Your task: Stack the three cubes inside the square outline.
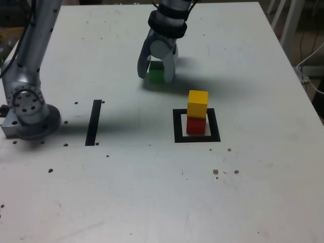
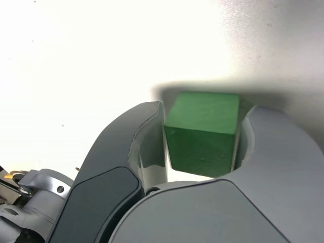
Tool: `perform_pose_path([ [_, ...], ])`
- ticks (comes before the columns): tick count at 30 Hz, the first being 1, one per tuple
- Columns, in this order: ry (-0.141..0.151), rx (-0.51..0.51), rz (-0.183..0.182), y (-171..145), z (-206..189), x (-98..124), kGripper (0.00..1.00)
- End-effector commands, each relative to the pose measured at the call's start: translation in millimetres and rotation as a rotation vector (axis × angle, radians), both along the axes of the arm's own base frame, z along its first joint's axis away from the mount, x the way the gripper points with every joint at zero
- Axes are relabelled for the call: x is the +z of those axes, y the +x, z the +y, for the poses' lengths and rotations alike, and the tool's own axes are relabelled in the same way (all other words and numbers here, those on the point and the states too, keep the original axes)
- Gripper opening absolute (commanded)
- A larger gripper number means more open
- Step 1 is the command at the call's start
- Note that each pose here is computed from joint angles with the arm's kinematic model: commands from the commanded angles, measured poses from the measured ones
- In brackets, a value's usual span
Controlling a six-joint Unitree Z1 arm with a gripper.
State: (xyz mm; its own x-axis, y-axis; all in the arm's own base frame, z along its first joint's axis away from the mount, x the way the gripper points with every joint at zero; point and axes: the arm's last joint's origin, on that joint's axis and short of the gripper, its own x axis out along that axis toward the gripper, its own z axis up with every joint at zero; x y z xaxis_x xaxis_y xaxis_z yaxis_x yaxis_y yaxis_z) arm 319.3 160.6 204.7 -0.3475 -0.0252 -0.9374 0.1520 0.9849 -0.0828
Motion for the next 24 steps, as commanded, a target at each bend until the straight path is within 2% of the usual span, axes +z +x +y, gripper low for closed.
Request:
perform_pose_path([
  [1, -0.003, -0.002, -0.001, 0.5, 0.0, -0.1, 0.25],
  [7, 0.003, -0.006, -0.011, 1.0, -2.0, 6.2, 0.25],
  [12, 0.012, -0.014, -0.028, 1.5, -9.5, 20.1, 0.25],
  [24, 0.072, -0.094, -0.095, 11.0, -73.7, 91.3, 0.25],
])
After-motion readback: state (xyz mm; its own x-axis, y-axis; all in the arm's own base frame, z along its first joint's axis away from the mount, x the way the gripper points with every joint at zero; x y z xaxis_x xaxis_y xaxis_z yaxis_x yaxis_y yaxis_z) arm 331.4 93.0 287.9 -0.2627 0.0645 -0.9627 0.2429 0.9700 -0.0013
